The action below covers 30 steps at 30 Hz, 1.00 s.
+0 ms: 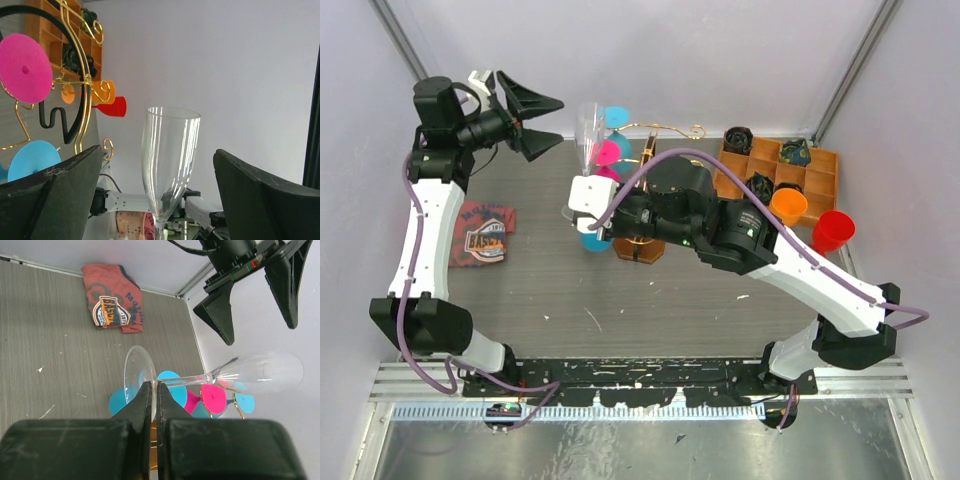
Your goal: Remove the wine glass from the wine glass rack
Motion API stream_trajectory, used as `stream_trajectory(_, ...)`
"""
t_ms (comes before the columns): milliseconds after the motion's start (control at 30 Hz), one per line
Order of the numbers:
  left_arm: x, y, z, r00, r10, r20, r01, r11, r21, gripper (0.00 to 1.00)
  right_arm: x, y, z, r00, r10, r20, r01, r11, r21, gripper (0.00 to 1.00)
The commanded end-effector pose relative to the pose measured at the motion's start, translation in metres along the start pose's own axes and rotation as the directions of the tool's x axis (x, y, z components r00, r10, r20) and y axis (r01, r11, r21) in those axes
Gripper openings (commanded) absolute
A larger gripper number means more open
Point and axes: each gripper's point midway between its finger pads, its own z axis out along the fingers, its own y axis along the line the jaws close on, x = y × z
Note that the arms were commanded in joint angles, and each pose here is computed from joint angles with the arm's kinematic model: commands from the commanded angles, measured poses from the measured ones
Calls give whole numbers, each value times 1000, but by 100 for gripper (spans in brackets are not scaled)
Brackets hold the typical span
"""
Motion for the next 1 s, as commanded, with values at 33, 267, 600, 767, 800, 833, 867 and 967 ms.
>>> stream_trajectory(33, 16, 2, 4, 990, -8, -138, 17, 998, 67, 100, -39, -13, -26, 990, -50, 130, 50, 999, 3, 1)
stream_trajectory(267, 21, 6, 5, 986, 3, -166, 9, 997, 72, 99, -40, 6, -28, 990, -36, 135, 50, 993, -104, 1)
stream_trajectory(600, 38, 11, 1, 974, 14, -227, 6, 996, 85, 97, -37, 13, -24, 992, -25, 127, 43, 989, -139, 1)
stream_trajectory(767, 44, 15, -2, 968, 14, -251, 9, 996, 89, 94, -37, 13, -22, 992, -24, 125, 41, 990, -136, 1)
stream_trajectory(800, 45, 15, -3, 967, 14, -254, 9, 996, 90, 93, -37, 13, -22, 992, -25, 125, 42, 990, -136, 1)
stream_trajectory(833, 45, 16, -3, 967, 15, -255, 8, 996, 90, 93, -36, 14, -21, 992, -24, 123, 41, 990, -136, 1)
stream_trajectory(867, 47, 14, -4, 966, 19, -257, 5, 996, 93, 93, -35, 14, -21, 992, -25, 120, 41, 990, -136, 1)
stream_trajectory(967, 51, 11, -5, 963, 40, -267, -12, 994, 106, 92, -33, 14, -18, 994, -24, 111, 39, 990, -136, 1)
